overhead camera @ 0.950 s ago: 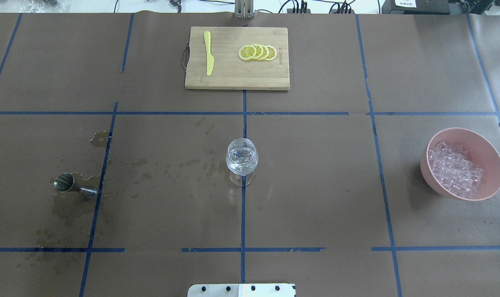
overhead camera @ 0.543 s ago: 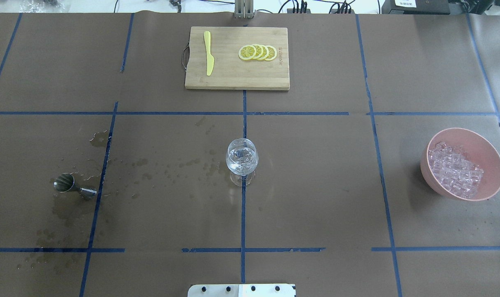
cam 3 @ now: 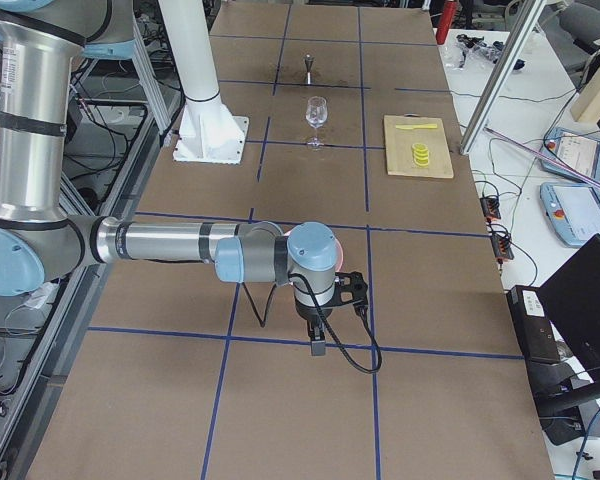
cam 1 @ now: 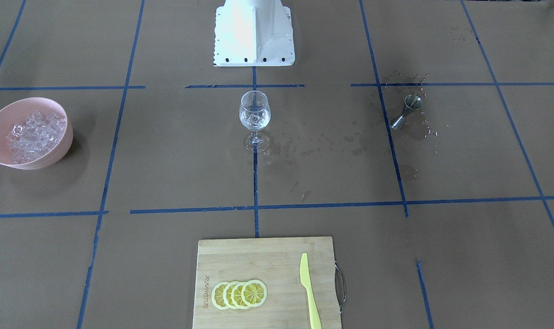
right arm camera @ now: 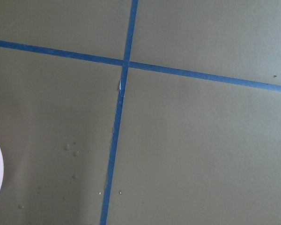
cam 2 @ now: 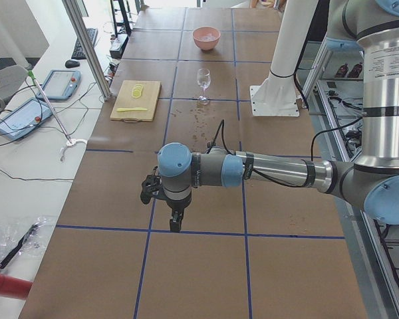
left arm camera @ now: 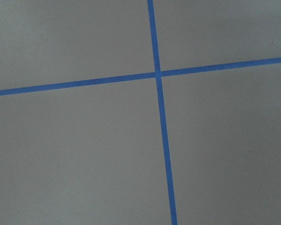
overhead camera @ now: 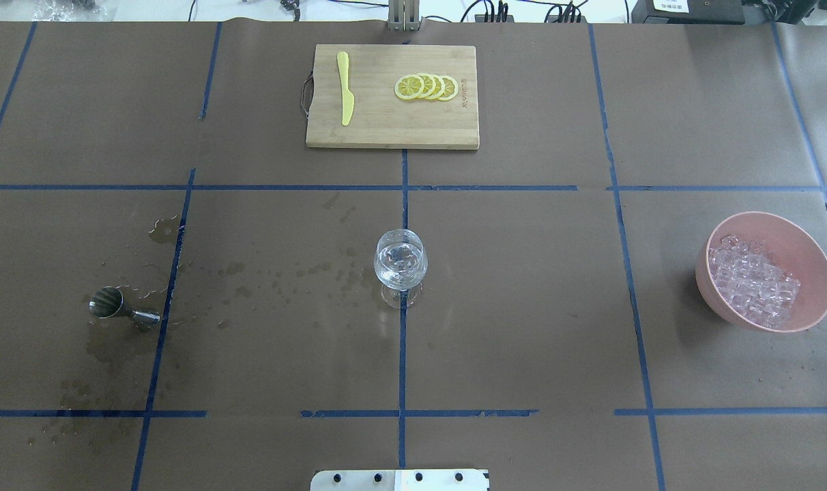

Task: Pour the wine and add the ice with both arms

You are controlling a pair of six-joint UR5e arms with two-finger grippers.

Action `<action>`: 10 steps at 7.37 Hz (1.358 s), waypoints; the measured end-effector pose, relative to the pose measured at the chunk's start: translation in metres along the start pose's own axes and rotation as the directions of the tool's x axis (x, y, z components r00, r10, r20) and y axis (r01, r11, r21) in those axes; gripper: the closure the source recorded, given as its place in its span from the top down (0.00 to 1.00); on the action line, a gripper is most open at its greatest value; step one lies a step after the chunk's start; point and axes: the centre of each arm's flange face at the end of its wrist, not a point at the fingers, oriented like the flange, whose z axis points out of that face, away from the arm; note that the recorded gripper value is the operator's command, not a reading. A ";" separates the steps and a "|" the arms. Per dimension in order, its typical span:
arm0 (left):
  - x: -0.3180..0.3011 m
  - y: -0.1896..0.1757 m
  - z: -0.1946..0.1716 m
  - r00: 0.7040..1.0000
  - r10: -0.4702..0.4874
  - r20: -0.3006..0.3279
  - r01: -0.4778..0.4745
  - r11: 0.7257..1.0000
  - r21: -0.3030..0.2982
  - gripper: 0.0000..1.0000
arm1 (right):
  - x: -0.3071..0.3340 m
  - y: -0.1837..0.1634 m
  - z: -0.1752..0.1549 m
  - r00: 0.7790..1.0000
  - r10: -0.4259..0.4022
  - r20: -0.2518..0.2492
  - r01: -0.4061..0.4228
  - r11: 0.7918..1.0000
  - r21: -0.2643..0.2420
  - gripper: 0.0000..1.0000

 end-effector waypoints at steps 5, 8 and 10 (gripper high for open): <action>0.003 -0.001 -0.003 1.000 0.007 -0.001 -0.007 1.000 0.006 1.00 | -0.023 -0.007 0.002 0.999 0.005 0.051 -0.005 1.000 0.000 1.00; 0.005 -0.002 -0.005 1.000 0.011 0.000 -0.011 1.000 0.010 1.00 | -0.023 -0.006 0.004 0.999 0.007 0.051 -0.007 1.000 -0.003 1.00; 0.005 -0.002 -0.005 1.000 0.012 0.000 -0.012 1.000 0.011 1.00 | -0.022 -0.006 0.004 0.999 0.008 0.051 -0.007 1.000 -0.004 1.00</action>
